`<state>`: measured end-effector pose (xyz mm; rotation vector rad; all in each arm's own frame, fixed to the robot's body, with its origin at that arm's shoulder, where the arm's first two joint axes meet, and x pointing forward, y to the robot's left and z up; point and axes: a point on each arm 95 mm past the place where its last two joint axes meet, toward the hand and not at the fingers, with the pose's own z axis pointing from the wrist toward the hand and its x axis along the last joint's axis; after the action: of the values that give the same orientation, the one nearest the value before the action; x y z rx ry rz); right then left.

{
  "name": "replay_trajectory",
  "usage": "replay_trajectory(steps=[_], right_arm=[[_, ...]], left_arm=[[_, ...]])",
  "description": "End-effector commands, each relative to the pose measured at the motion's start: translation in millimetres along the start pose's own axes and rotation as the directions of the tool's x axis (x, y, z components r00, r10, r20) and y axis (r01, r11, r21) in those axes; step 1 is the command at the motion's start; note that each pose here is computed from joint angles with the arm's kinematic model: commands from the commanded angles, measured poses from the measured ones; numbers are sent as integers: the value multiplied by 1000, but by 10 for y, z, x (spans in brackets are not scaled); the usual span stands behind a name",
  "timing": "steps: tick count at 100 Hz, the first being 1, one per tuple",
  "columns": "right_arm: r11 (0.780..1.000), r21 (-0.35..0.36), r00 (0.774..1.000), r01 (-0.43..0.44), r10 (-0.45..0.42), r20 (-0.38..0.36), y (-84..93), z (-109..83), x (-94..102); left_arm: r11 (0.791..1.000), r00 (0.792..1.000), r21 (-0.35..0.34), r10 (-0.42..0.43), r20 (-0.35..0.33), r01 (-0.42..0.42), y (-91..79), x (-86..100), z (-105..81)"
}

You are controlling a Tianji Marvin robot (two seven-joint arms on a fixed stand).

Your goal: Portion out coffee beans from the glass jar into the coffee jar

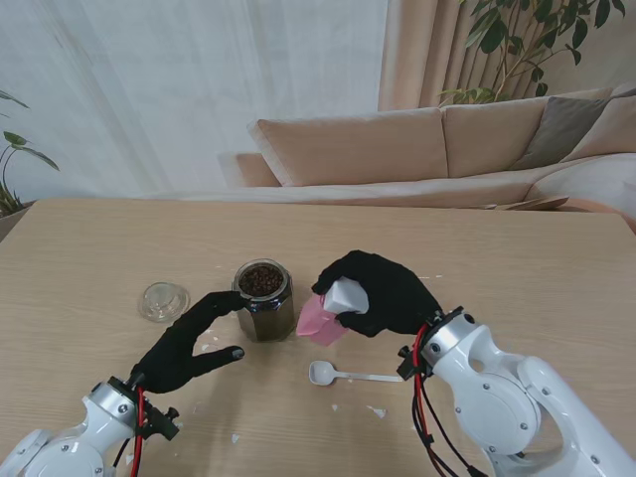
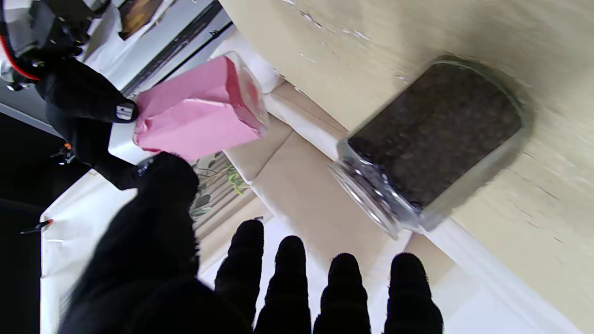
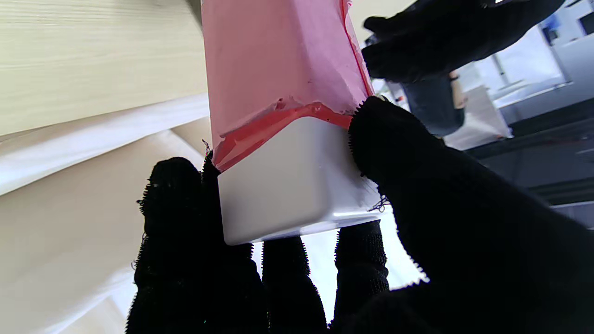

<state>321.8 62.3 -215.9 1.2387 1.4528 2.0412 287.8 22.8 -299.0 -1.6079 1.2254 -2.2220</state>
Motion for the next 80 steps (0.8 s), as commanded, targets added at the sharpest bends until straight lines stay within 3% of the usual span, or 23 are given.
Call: replay_trajectory(steps=[1,19,50,80], right_arm=[[1000,22,1000,-21,21,-23,-59,44,54],[997,55,994,-63,67,-87,-182,136,120],[988,84,976,-127,139,-168,-304,223,232],[983,79,955,-166,180,-238,-393,337,340]], left_arm=[[1000,999,-20,-6,-42,5,14,102,56],[996,997,-81,15,-76,-21,27,133,108],[995,993,-81,49,-110,-58,30,168,159],[995,998,-97,0,-61,-5,73,203,225]])
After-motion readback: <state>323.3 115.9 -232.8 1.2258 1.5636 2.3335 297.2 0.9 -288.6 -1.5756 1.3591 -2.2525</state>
